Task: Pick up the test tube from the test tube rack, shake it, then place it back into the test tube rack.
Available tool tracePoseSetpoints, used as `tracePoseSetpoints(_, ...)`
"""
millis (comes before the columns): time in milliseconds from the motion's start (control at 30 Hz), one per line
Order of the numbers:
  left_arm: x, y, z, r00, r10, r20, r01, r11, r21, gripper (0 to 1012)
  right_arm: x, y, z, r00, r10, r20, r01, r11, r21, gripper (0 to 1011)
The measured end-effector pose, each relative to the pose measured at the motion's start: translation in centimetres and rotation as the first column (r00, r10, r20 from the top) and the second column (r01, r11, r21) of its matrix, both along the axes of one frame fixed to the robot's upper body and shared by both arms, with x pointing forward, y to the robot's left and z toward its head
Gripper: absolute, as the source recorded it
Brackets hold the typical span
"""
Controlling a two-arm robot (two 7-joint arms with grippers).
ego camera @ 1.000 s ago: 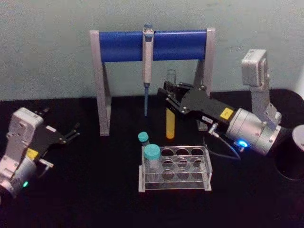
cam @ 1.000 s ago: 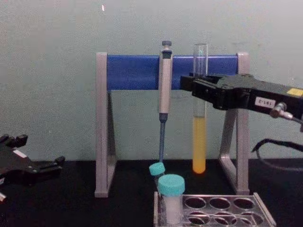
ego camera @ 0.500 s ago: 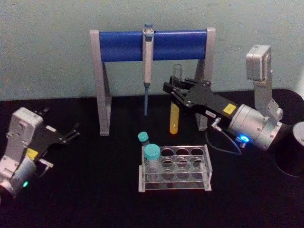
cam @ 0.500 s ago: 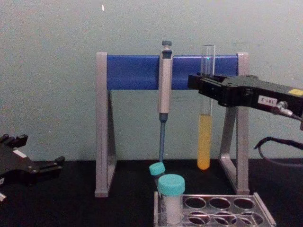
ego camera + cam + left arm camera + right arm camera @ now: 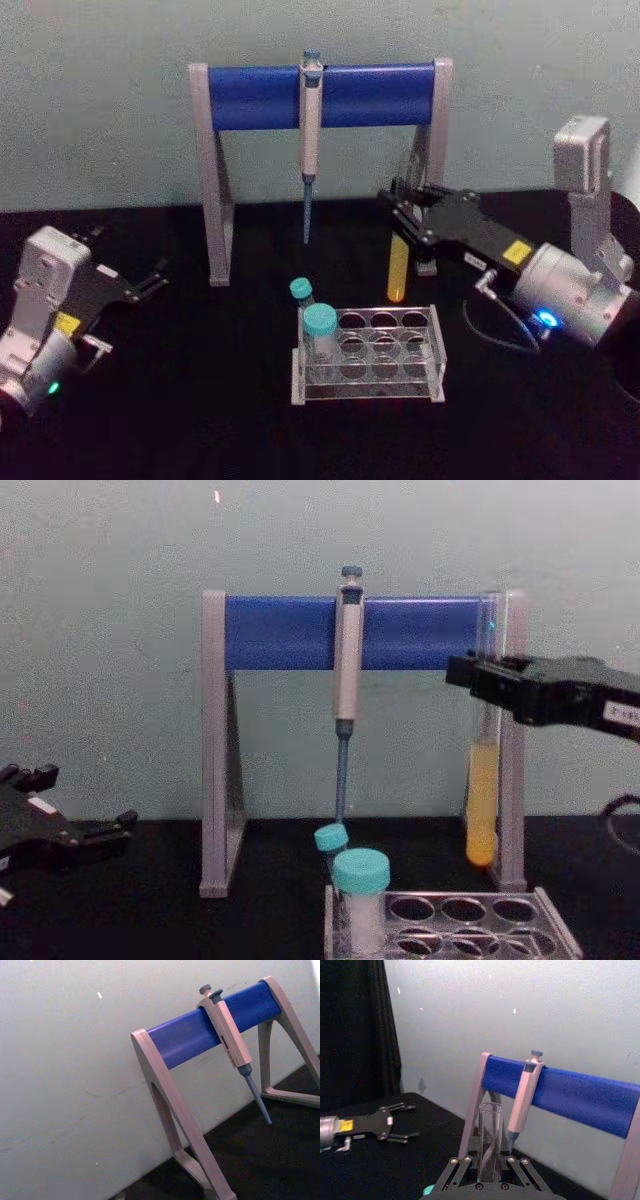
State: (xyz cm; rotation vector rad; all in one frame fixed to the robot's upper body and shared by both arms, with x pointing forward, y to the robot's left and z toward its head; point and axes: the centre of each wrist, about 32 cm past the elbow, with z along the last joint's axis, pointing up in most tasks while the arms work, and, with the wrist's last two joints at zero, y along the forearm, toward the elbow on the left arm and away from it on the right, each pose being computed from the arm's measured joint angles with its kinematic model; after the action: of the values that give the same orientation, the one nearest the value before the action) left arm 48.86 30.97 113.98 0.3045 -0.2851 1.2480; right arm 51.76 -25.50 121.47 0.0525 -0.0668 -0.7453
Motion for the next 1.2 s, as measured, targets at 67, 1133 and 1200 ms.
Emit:
tracePoseSetpoints(67,0.00,0.00,0.00,1.0000,0.000,0.000,0.000,1.0000,0.000,1001,-0.7,0.1,-0.1,1.000,0.010,-0.010,-0.010,1.000,0.004,232)
tracePoseSetpoints(1133,0.00,0.00,0.00,1.0000,0.000,0.000,0.000,1.0000,0.000,1001,1.2,2.0,-0.3,0.997,0.071,0.019,-0.071,0.997,0.034,232)
tracePoseSetpoints(1200,0.00,0.00,0.00,1.0000,0.000,0.000,0.000,1.0000,0.000,1001,1.0,1.7,-0.3,0.998,0.057,0.019,-0.058,0.998,0.033,232)
